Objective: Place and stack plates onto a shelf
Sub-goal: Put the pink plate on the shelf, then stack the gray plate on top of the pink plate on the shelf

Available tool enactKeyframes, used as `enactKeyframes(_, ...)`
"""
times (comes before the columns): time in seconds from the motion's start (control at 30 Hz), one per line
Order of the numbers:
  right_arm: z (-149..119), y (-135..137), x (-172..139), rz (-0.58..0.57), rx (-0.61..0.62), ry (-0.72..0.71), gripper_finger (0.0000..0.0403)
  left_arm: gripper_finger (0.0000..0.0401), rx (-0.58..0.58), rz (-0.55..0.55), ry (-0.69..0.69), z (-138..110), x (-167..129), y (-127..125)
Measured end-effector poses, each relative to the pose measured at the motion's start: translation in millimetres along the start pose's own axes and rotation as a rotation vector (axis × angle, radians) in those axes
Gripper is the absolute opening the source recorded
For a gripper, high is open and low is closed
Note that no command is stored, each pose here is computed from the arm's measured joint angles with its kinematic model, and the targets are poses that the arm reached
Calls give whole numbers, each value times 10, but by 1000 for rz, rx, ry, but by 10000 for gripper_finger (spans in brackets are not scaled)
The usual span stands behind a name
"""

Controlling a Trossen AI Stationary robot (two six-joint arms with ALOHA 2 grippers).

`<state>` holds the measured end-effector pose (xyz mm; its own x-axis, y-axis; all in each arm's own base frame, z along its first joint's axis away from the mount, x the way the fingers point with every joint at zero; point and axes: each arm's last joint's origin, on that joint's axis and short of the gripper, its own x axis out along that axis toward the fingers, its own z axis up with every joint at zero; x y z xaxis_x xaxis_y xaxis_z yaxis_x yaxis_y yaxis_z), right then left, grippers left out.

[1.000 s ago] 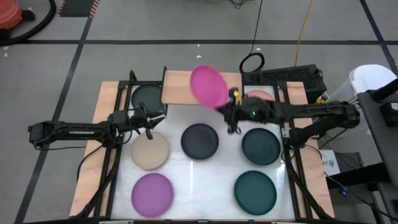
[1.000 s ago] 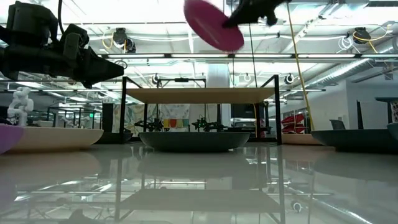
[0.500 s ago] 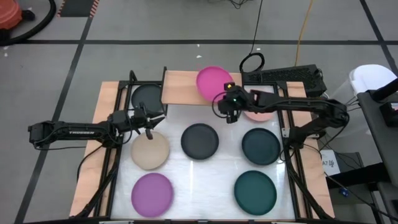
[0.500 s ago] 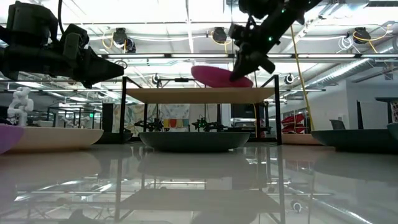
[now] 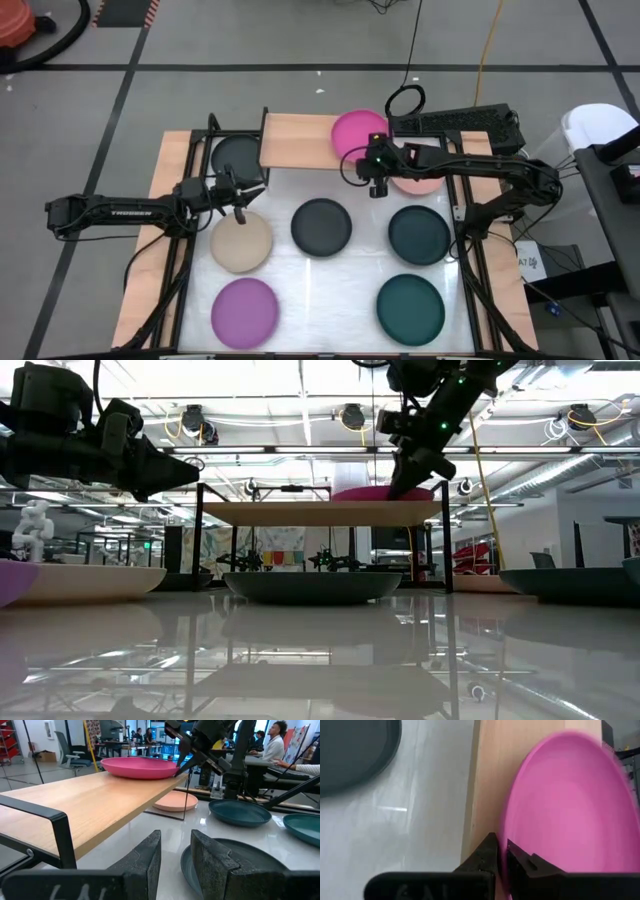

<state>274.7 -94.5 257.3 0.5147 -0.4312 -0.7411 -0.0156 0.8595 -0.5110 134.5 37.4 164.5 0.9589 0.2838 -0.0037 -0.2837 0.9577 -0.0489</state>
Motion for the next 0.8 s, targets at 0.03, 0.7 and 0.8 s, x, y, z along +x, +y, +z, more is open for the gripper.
enactKeyframes(0.03,1,-1,1,0,1,-3,18,110,0,0,0,1,0,0)
enactKeyframes(0.7,253,48,-520,-39,-35,-340,74,110,0,0,0,0,0,0)
enactKeyframes(0.8,207,60,-849,-28,45,-418,73,110,0,0,0,0,0,0)
